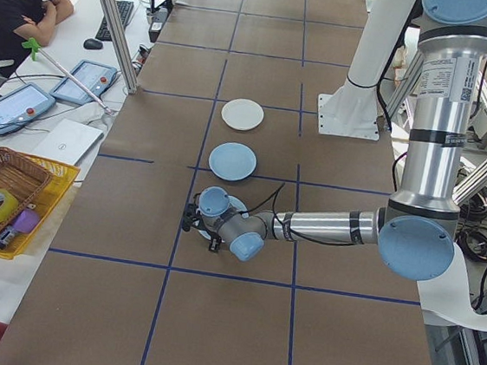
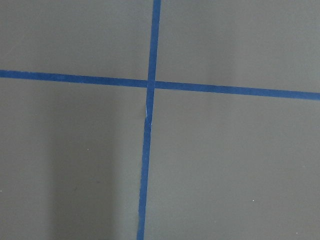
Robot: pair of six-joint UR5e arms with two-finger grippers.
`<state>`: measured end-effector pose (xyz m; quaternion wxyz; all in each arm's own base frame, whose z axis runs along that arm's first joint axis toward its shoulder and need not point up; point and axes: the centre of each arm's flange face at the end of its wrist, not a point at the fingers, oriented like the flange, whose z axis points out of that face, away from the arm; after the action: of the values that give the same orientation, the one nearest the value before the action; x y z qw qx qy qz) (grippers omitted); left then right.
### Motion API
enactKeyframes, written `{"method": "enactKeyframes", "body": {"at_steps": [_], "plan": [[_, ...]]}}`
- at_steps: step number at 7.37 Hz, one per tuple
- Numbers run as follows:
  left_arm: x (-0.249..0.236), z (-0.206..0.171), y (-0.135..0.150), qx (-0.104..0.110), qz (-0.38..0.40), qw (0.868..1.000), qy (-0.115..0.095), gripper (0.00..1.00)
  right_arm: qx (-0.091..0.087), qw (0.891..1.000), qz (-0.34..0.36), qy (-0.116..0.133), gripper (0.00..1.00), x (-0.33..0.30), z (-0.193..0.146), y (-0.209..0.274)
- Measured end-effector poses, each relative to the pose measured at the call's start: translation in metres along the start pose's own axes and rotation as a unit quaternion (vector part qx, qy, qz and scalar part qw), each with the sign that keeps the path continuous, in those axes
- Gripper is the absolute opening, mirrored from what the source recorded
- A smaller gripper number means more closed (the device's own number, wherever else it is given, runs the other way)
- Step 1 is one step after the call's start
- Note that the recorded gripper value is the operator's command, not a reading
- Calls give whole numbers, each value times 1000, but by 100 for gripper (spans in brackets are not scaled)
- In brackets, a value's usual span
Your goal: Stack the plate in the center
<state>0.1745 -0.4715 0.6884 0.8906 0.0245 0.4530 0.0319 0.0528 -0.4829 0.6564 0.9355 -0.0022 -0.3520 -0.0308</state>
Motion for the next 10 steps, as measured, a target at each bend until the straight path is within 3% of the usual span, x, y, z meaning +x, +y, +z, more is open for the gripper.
{"method": "enactKeyframes", "body": {"at_steps": [4,5,8,10], "plan": [[-11,-6,7,-5,16,1000,5,0,0,1000,0,0,100,0,0,0],[-17,-18,5,-4,16,1000,21,0,0,1000,0,0,100,0,0,0],[-30,-62,2,-13,7,995,103,0,0,1000,0,0,100,0,0,0],[-26,-81,-4,-14,-4,991,130,0,0,1000,0,0,100,0,0,0]]}}
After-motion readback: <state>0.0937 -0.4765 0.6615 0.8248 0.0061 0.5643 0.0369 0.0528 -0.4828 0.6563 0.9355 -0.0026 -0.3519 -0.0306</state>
